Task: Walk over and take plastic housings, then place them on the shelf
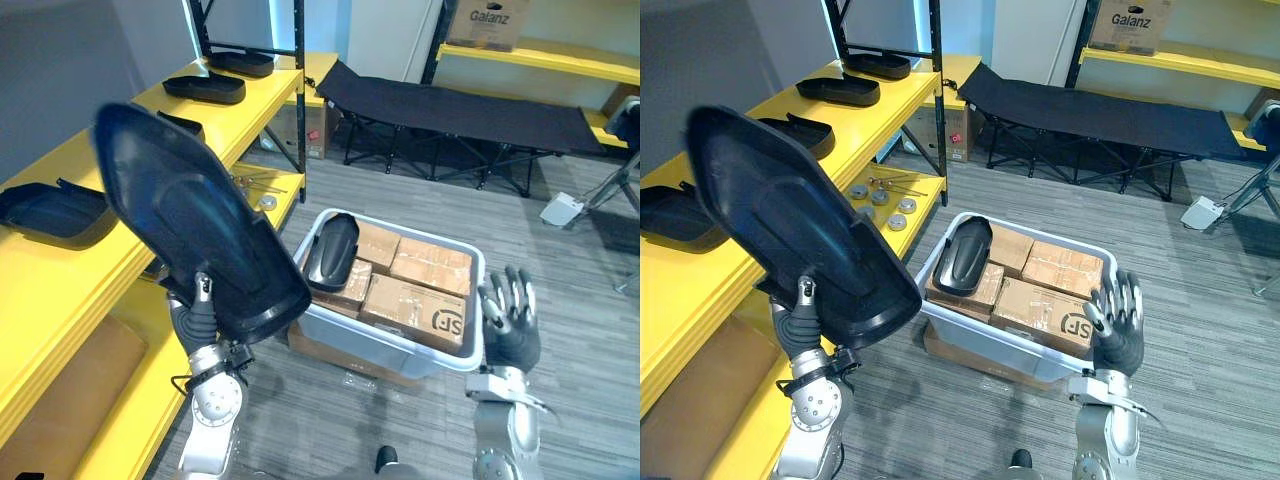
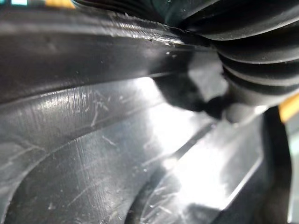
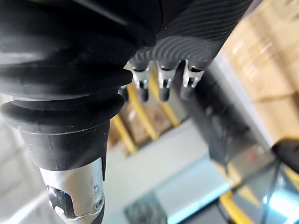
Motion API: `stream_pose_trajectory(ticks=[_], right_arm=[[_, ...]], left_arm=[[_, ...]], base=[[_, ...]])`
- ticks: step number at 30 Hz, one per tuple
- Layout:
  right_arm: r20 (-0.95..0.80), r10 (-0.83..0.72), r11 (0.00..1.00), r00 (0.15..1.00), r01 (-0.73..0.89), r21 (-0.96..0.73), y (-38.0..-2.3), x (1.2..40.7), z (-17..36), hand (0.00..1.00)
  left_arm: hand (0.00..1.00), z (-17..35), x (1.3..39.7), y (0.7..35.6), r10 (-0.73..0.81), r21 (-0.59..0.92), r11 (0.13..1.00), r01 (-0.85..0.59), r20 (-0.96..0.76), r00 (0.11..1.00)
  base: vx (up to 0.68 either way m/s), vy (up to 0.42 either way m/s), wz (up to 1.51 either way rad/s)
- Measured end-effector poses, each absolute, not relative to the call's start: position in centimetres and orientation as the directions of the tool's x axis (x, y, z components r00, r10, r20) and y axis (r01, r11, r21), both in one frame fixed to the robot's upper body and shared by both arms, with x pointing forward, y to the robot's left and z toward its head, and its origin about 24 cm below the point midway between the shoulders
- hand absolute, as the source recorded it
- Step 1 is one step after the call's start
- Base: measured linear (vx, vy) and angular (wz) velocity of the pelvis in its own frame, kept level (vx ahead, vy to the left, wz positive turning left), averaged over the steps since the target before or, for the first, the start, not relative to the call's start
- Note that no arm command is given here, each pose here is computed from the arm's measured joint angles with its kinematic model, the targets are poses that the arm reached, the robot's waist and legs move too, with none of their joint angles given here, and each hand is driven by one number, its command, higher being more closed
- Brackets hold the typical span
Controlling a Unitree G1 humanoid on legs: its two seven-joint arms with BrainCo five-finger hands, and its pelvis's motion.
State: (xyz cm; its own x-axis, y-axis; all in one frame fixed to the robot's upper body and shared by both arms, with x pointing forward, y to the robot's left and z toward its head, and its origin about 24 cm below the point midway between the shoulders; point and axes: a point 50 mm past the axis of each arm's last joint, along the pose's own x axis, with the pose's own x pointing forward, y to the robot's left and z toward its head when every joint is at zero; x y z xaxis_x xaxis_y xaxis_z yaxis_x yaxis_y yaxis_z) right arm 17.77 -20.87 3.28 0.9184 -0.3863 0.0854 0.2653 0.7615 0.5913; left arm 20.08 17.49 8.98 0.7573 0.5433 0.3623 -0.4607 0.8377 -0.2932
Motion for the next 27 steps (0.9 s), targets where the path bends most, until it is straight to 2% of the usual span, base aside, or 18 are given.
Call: stream_pose_trajectory(ticks=[7,11,15,19,22,23,27], right_arm=[[0.111,-0.181,0.811,0.977,0.084,0.58,-18.4,20.5,3.3,0.0],[0.142,-0.032,0.869,0.989,-0.042,0.493,-15.8,22.6,3.8,0.0],[0.24,0.023,0.867,0.971,-0.139,0.479,-14.4,24.9,6.1,0.0],[0.258,0.016,0.868,0.966,-0.141,0.477,-14.0,25.8,7.2,0.0],[0.199,-0.015,0.889,0.98,-0.078,0.451,-14.3,25.1,6.5,0.0],[0.171,-0.053,0.907,0.984,-0.024,0.421,-15.3,24.2,6.0,0.0],[0.153,-0.042,0.915,0.987,-0.024,0.404,-15.4,23.7,5.4,0.0]], left_arm=[[1.0,11.6,18.1,20.2,0.664,-0.36,0.747,-0.559,0.442,0.603],[1.0,11.4,14.8,24.3,0.791,-0.325,0.587,-0.741,0.427,0.439],[1.0,10.8,12.1,26.6,0.83,-0.262,0.499,-0.826,0.42,0.368],[1.0,11.3,11.8,26.6,0.78,-0.231,0.563,-0.794,0.466,0.417],[1.0,12.4,12.9,25.8,0.695,-0.264,0.684,-0.68,0.518,0.498],[1.0,12.7,13.9,24.8,0.635,-0.268,0.751,-0.604,0.542,0.55],[1.0,12.9,14.4,24.1,0.578,-0.243,0.8,-0.549,0.558,0.595]], base=[[0.03,0.008,0.46],[0.02,0.026,0.89],[0.01,0.023,0.54],[-0.01,0.009,0.56],[0.03,0.026,1.32],[0.06,0.108,1.2],[0.04,0.156,0.32]])
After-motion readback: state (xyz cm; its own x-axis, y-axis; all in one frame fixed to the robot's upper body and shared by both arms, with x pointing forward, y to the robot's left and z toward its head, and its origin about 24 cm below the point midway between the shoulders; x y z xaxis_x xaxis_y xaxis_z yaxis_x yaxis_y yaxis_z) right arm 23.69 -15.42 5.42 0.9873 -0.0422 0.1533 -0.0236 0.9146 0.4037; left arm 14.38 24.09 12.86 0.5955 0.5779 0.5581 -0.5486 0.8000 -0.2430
